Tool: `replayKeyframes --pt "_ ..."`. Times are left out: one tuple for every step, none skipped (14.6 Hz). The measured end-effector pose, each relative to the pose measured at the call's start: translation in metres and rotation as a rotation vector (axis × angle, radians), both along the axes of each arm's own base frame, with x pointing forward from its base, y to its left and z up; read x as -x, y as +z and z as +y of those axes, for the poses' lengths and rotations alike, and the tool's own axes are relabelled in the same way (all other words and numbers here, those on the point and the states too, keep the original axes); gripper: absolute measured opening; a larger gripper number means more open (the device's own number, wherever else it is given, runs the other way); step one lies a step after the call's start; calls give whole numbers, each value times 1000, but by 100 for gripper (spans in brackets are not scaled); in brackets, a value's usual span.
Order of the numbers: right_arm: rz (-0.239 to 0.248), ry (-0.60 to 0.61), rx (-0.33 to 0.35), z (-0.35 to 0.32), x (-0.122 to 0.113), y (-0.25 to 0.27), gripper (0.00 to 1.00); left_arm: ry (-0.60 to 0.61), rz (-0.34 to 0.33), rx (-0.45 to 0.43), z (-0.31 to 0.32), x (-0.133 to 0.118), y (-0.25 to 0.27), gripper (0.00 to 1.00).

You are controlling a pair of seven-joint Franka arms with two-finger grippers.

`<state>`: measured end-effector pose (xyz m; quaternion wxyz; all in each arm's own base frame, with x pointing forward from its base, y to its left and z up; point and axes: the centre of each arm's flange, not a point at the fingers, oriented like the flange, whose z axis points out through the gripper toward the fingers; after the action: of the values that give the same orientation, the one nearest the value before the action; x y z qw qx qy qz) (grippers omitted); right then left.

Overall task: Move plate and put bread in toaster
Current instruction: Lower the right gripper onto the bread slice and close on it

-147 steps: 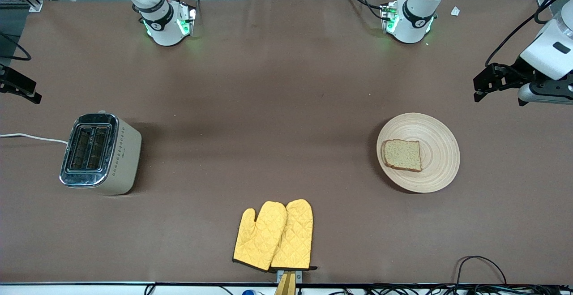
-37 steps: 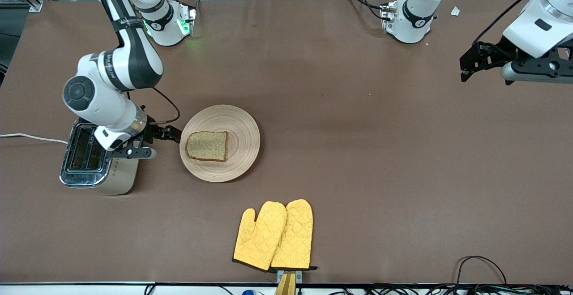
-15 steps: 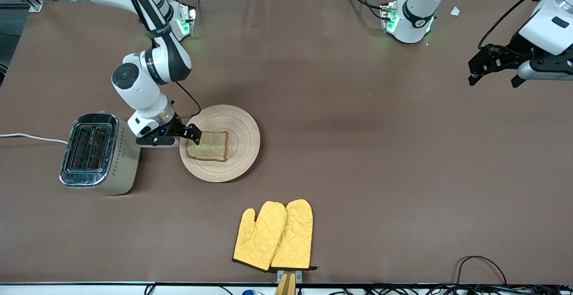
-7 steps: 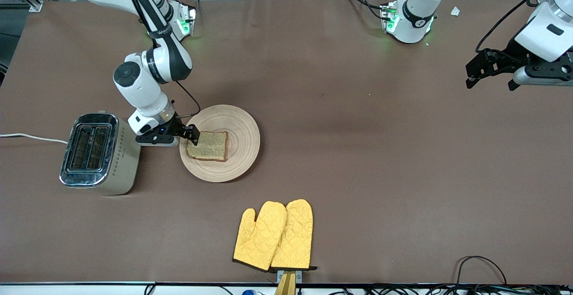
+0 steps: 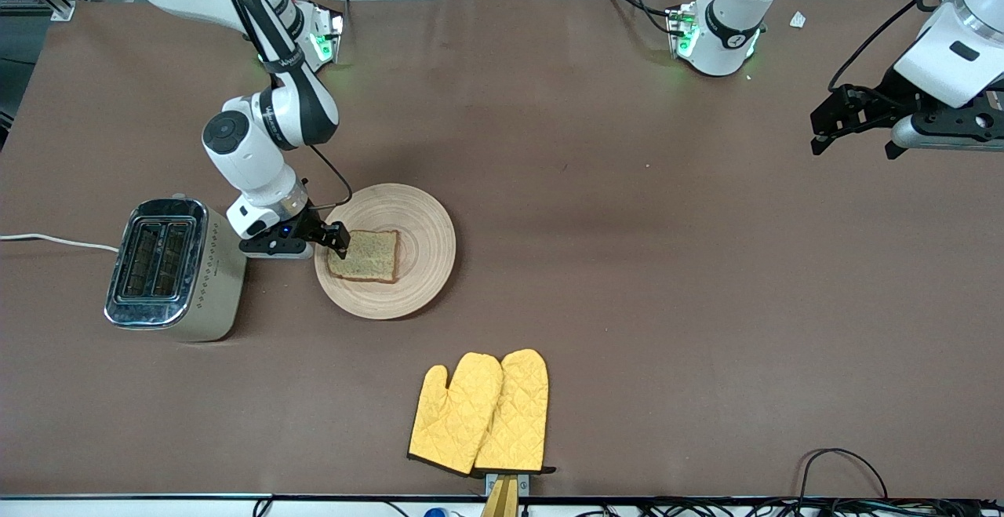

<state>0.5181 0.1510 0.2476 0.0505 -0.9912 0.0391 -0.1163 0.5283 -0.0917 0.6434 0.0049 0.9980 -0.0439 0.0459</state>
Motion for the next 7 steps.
replayKeyframes --pt "1 0 1 0 0 -2 77 0 0 0 0 0 0 100" --pt "2 0 2 0 0 -4 72 0 0 0 0 0 0 100" --pt "3 0 3 0 0 -5 72 1 0 0 1 0 0 100" --pt "3 0 3 0 0 -5 67 2 0 0 1 0 0 100" --pt "2 -1 2 0 0 -5 63 2 0 0 1 0 0 100" --pt "2 -1 2 0 0 -5 63 2 0 0 1 0 0 100" --pt "2 -1 2 0 0 -5 61 2 0 0 1 0 0 100"
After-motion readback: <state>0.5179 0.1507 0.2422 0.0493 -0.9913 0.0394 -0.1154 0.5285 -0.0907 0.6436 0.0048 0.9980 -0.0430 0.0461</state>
